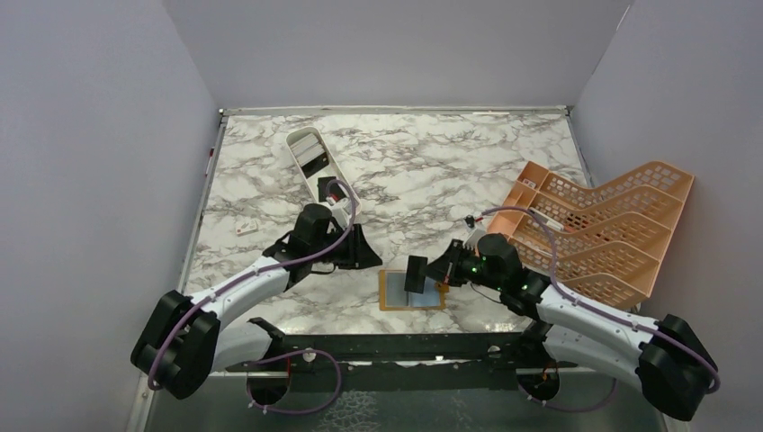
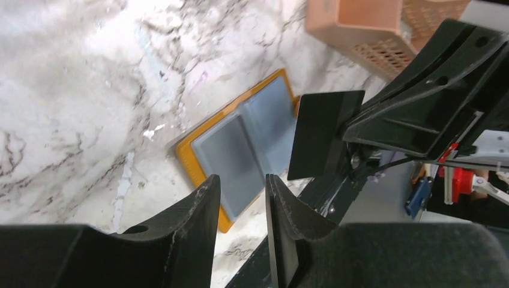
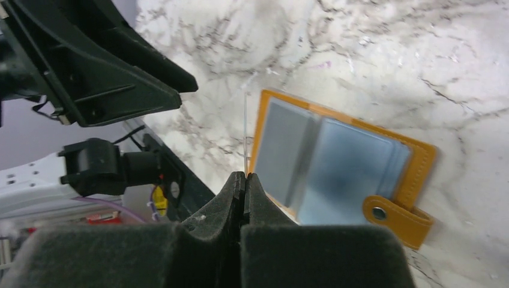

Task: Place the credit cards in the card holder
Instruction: Pick up the credit card from the storage box, then insert the credit card into the card holder.

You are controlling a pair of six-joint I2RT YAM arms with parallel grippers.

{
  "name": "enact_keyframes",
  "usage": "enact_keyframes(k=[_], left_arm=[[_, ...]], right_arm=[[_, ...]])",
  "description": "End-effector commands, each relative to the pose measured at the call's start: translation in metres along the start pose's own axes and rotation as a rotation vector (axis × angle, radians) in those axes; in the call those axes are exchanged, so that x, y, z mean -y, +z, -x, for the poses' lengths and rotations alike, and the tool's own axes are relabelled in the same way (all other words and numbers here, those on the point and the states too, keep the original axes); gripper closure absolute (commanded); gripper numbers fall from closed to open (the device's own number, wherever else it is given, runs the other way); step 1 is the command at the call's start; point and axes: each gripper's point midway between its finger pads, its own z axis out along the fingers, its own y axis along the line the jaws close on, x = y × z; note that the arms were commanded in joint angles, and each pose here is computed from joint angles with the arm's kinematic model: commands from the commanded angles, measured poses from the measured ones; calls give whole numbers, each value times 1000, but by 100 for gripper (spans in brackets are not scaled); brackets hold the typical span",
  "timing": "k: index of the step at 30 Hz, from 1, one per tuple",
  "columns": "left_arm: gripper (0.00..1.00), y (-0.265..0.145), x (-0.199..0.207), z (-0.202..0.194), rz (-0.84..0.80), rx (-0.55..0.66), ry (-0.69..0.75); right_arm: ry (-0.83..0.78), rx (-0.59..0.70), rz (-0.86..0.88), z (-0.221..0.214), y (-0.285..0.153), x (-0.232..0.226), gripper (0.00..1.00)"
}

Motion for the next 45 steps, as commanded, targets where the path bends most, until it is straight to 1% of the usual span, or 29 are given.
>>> enact_keyframes(k=[1, 6, 9, 11, 15, 26, 36, 45], left_arm=[[65, 10, -16, -17, 64, -18, 15], [70, 18, -24, -31, 89, -37, 13], [81, 23, -26, -38, 94, -49, 19], [85, 26, -31, -43, 108, -62, 20], [88, 33, -34, -49, 108, -79, 22], [91, 43, -42, -67, 112, -130, 13], [93, 42, -54, -78, 150, -157, -2], [93, 41, -56, -80, 155, -158, -1]], right_arm=[[-27, -19, -90, -9, 6, 26, 99], [-22, -7, -151, -11, 9, 42, 99], [-20, -2, -154, -11, 10, 45, 99], [-16, 5, -157, -11, 11, 46, 99], [-4, 17, -165, -11, 12, 50, 99], [38, 11, -123, -15, 15, 45, 99], [27, 41, -112, -9, 13, 41, 99], [27, 18, -139, -18, 18, 54, 99]])
